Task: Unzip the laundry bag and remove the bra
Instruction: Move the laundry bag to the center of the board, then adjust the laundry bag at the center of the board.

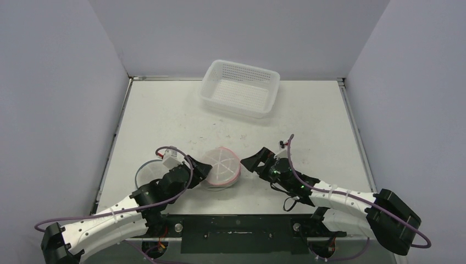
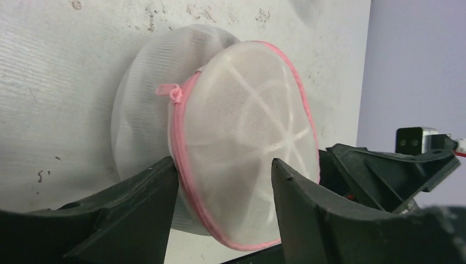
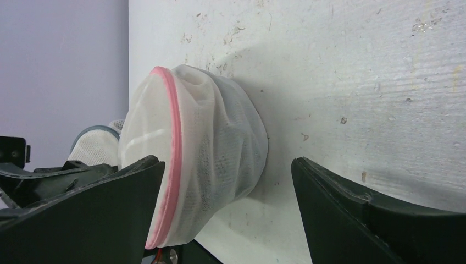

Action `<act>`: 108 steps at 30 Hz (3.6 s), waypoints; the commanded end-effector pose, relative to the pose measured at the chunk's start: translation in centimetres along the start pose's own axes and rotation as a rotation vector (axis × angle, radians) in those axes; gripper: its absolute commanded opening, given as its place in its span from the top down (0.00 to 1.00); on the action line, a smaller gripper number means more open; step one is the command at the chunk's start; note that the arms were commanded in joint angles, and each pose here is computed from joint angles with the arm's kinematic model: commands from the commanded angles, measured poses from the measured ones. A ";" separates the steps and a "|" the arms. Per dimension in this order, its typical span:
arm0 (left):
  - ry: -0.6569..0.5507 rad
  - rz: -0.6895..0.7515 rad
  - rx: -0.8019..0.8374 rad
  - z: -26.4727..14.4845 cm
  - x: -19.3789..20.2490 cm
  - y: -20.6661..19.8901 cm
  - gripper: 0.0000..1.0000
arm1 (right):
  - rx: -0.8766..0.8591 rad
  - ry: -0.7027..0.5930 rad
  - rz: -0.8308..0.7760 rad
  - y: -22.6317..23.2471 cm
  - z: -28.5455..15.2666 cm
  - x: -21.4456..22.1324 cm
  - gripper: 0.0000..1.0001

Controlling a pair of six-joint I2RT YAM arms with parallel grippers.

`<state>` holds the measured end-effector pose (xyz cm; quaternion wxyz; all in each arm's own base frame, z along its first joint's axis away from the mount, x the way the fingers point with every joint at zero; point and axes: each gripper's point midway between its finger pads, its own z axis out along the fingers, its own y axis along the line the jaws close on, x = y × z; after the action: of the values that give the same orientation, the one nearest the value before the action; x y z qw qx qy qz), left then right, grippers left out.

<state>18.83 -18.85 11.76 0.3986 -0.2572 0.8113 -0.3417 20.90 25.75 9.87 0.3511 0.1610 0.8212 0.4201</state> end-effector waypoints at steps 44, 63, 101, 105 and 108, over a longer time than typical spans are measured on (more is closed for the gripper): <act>0.001 0.449 0.181 -5.4 -5.2 -7.4 0.12 | -0.063 0.370 -0.602 4.0 -1.8 -2.2 0.95; 0.086 0.619 0.221 0.5 -3.1 -10.9 0.11 | 0.157 0.208 -0.588 2.5 -5.3 -7.7 0.18; 0.079 0.534 0.199 1.8 -5.1 -9.5 0.12 | -0.092 -0.075 -0.122 2.8 -1.8 -7.7 0.16; 0.077 0.528 0.196 2.0 -5.3 -9.3 0.12 | -0.052 -0.119 -0.132 2.2 -1.1 -10.3 0.15; 0.071 0.524 0.199 2.3 -5.5 -9.5 0.12 | -0.030 -0.152 -0.147 1.8 -1.5 -12.3 0.14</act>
<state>24.40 -21.50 18.89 0.4502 0.0098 0.8415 -0.2984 25.83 19.92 12.94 0.3855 0.1444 0.8285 0.3795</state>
